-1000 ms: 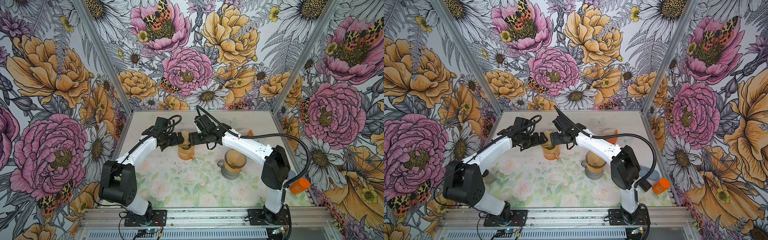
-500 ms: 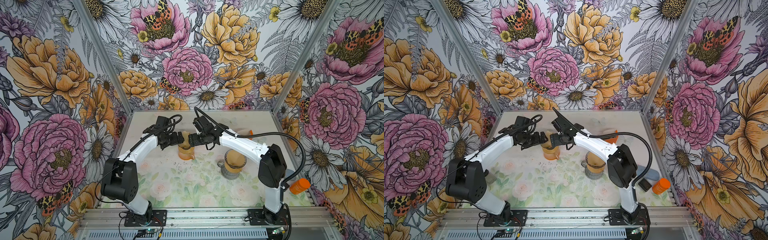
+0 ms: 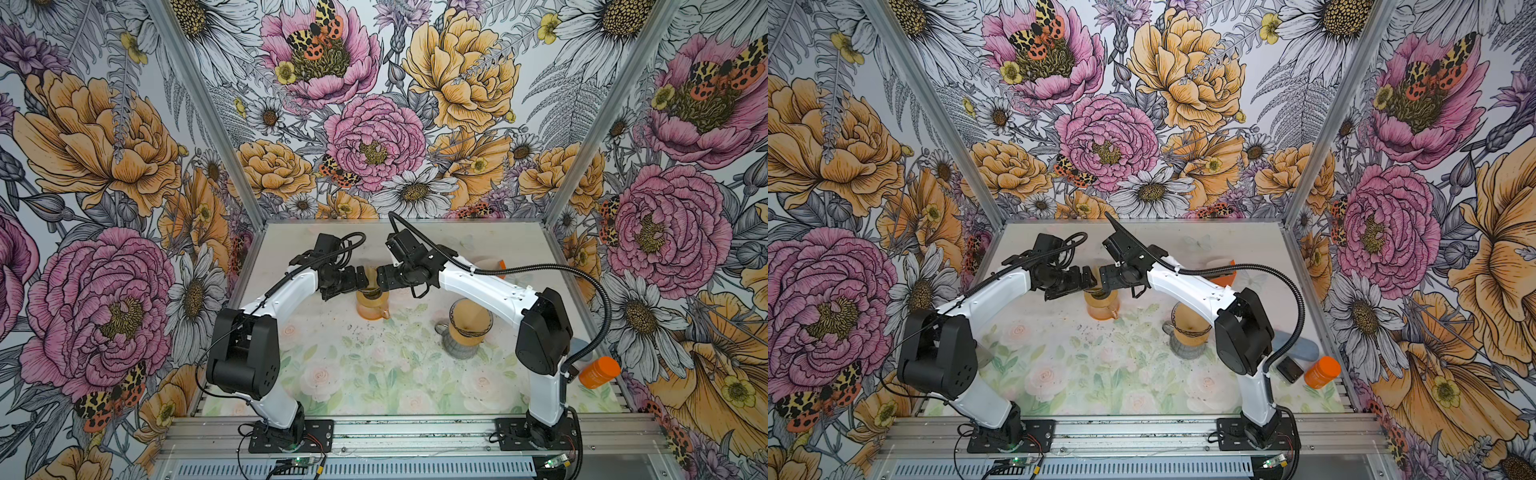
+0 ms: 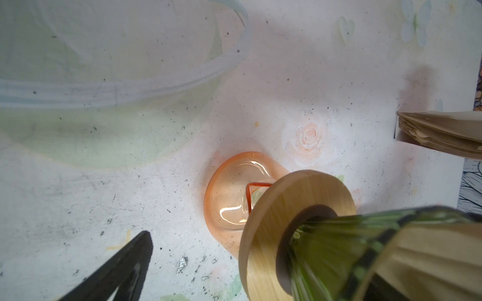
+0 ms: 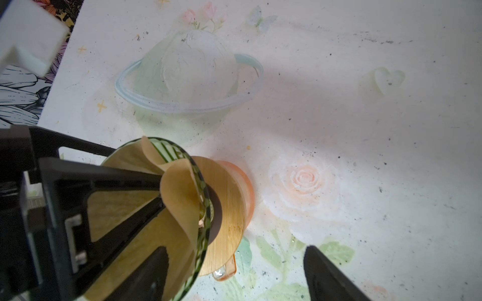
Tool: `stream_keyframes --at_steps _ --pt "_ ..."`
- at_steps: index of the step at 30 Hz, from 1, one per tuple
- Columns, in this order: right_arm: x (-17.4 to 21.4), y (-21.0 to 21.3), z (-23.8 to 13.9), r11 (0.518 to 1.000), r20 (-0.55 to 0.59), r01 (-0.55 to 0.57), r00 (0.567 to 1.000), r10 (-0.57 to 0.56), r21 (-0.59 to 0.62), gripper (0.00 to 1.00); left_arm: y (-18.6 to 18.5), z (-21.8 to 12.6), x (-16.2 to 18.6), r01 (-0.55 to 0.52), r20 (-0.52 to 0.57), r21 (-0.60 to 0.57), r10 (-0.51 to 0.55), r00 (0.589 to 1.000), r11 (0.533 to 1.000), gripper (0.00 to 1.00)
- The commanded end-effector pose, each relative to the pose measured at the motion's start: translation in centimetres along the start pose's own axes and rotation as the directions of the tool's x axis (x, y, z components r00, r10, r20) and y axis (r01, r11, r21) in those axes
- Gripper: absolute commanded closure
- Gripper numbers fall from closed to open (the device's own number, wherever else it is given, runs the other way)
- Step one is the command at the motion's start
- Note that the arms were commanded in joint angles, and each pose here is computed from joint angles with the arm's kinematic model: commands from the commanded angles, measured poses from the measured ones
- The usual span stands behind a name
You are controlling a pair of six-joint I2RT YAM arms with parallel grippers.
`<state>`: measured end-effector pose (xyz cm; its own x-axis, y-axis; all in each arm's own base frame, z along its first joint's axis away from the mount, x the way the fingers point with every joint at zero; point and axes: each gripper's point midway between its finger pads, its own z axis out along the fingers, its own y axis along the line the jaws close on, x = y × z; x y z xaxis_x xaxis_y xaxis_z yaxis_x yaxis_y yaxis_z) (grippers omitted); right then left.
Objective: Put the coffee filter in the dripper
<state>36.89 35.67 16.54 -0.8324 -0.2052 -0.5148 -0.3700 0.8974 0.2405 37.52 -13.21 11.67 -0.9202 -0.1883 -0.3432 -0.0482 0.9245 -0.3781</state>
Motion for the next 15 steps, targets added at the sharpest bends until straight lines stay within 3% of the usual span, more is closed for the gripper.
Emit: stream_keyframes --at_steps 1,15 --pt "-0.4 -0.5 0.5 1.0 0.003 0.008 1.0 -0.008 0.026 0.18 -0.2 -0.8 -1.4 -0.009 0.038 -0.003 0.009 0.999 1.0 0.01" --pt "-1.5 -0.7 -1.3 0.999 0.05 -0.022 0.999 0.02 0.035 0.24 -1.0 -2.6 -2.0 -0.011 0.064 0.035 0.008 0.998 0.999 0.01"
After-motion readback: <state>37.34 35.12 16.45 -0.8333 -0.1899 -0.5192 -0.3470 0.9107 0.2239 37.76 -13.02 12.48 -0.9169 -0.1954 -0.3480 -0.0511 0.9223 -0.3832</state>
